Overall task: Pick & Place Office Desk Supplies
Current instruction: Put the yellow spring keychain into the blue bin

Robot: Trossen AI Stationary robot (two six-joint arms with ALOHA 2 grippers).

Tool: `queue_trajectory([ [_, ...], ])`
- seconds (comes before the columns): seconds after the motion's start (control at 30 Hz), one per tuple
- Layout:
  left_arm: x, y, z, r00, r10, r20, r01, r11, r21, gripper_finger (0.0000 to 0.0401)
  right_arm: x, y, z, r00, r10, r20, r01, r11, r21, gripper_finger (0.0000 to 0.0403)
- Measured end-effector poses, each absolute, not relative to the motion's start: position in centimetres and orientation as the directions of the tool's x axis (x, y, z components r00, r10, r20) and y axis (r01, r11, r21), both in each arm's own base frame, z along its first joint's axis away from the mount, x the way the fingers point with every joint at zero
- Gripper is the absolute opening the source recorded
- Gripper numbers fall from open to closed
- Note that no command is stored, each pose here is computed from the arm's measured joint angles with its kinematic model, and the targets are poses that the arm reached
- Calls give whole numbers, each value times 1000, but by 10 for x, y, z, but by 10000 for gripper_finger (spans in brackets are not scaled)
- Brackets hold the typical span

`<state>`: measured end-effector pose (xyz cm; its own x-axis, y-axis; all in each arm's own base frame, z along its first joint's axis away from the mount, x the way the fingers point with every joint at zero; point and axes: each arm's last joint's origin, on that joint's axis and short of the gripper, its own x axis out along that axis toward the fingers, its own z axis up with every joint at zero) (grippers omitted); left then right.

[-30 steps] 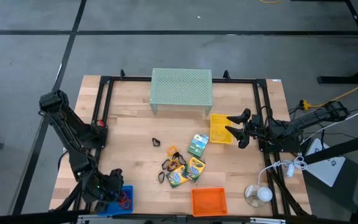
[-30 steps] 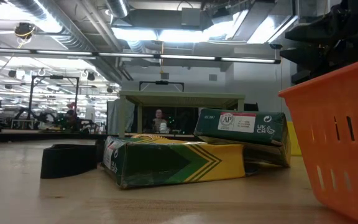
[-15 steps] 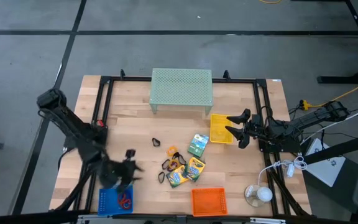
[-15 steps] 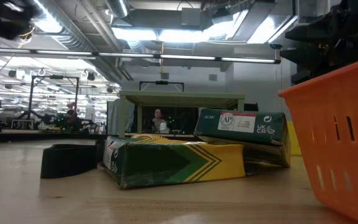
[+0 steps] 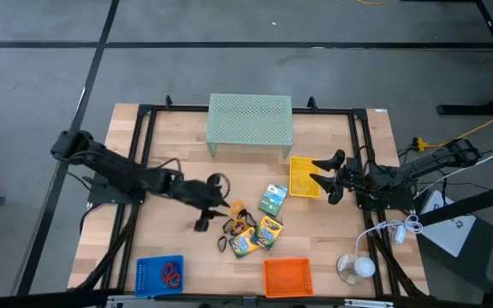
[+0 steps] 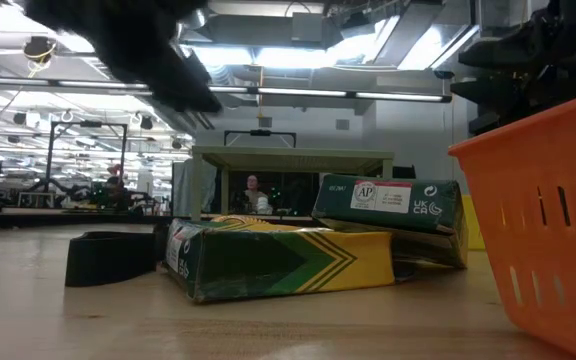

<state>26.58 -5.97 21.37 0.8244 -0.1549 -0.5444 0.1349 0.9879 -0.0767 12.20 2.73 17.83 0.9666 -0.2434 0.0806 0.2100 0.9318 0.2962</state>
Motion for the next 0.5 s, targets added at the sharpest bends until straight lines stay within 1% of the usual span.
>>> queue_trajectory([
  [0.2,286,-31,180,777,-58,-627,15,997,-73,139,122,27,178,967,-243,78,211,932,294,255],
  [0.37,300,-25,162,756,-83,-649,-3,992,-130,139,122,27,178,967,-243,77,211,932,295,255],
  [0.5,312,-33,158,740,-100,-665,17,991,-130,139,122,27,178,967,-244,74,213,932,293,255],
])
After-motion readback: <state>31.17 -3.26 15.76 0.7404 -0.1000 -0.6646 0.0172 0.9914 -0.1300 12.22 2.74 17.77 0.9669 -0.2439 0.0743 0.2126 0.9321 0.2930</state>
